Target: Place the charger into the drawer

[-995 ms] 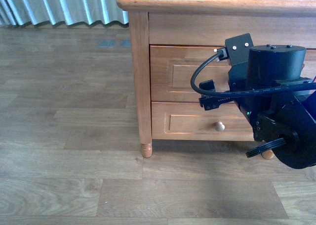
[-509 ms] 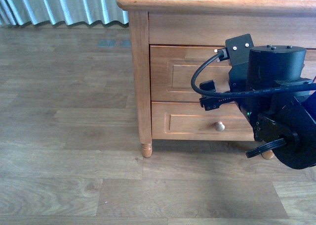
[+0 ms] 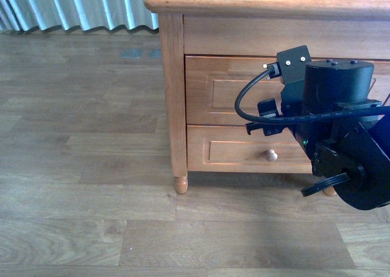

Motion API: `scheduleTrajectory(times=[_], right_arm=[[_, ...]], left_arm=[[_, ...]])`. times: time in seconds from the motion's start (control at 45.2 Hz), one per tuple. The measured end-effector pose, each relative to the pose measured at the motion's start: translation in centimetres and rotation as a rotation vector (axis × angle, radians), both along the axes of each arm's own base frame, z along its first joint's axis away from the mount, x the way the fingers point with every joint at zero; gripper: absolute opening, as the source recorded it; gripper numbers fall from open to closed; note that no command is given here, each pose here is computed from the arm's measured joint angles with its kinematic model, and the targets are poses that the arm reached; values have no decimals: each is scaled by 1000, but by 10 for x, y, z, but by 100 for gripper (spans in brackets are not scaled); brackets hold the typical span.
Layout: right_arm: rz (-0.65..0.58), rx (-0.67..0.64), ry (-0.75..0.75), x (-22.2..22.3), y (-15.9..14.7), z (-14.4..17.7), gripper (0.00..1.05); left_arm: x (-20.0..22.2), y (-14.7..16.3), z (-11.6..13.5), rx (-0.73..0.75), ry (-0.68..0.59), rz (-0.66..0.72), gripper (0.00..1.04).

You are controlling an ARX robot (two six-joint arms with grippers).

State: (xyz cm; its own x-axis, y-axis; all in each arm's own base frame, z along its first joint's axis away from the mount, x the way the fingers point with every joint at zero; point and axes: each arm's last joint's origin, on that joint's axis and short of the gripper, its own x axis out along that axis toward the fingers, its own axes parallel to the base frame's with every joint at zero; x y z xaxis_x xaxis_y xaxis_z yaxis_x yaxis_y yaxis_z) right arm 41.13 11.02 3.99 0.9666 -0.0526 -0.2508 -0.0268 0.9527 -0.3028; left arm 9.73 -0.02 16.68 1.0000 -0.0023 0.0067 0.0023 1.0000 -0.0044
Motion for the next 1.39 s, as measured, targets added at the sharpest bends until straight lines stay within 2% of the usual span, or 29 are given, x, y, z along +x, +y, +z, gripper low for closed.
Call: scheduleTrajectory(times=[0.066, 0.155, 0.597, 0.885, 1.393], right_arm=[[-4, -3, -3, 0, 0, 0, 36], [-8, -5, -4, 0, 0, 0, 25], [12, 3, -11, -8, -5, -2, 25], [26, 26, 40, -48, -17, 4, 25], [133, 72, 173, -118, -46, 19, 24]], left_arm=[[0, 0, 0, 0, 0, 0, 99], [0, 0, 0, 0, 0, 0, 99], [0, 0, 0, 0, 0, 0, 99], [0, 0, 0, 0, 0, 0, 99], [0, 0, 0, 0, 0, 0, 99]])
